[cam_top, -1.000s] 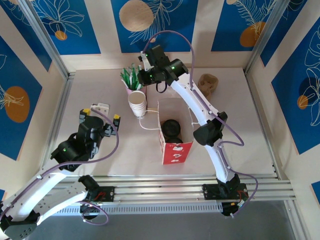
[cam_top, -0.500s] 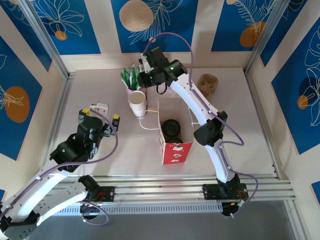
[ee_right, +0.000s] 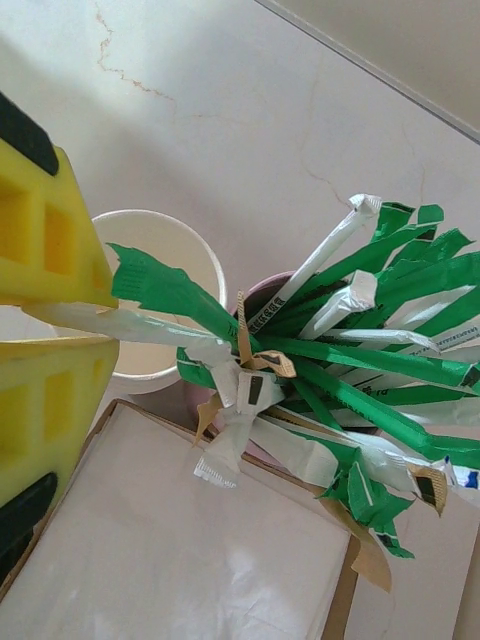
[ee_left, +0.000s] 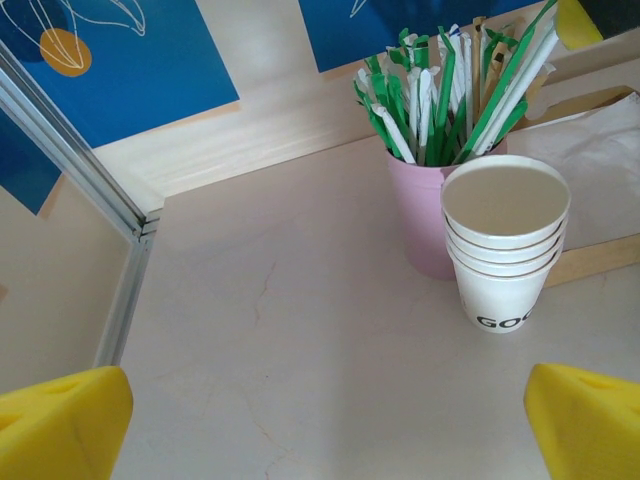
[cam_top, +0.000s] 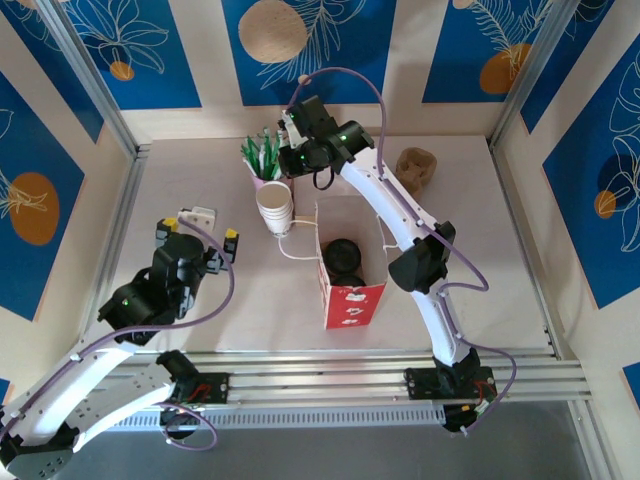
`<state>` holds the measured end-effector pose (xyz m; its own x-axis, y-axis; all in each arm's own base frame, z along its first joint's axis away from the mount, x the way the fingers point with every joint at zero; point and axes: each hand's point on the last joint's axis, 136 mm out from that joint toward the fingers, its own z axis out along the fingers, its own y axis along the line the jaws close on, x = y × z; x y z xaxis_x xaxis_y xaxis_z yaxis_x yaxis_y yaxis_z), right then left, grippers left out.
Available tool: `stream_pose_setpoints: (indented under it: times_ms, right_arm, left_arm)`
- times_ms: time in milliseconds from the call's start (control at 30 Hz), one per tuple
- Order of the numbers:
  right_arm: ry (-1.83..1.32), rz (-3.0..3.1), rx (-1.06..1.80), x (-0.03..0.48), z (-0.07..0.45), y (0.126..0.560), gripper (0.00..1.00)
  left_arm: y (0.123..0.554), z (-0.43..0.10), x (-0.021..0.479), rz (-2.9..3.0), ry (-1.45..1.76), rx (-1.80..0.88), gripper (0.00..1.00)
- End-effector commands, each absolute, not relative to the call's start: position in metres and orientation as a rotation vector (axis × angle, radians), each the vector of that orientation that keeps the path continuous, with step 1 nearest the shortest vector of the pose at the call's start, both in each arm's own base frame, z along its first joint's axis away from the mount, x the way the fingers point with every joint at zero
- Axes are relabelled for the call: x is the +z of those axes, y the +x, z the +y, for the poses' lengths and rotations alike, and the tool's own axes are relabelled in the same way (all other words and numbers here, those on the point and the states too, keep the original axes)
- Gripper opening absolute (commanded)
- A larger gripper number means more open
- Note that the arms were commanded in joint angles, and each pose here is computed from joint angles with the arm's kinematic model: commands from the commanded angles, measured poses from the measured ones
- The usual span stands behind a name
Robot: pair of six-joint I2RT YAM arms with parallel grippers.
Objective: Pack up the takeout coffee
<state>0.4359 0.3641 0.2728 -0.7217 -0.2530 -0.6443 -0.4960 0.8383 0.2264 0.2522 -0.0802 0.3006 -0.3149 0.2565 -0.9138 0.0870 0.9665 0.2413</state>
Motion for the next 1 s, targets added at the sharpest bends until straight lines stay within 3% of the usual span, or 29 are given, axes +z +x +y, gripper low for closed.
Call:
stream_pose_setpoints:
  times_ms: [0,200,967]
  right_arm:
    - [-0.543,2.346,0.526,0.297,0.357,0.434,0.13]
    - [-0.559,2.33,0.517,0.306,0.353,0.431,0.0]
    - [-0.557,2.264,0.443,0.368,0.309,0.394,0.0]
  left_arm:
    - [0.251,-0.077,0.301,1.891,0.232,0.166,1.0]
    - [0.252,-0.077,0.3,1.894,0.235,0.167,1.0]
    - [0.253,-0.078,0.298,1.902,0.24,0.169,1.0]
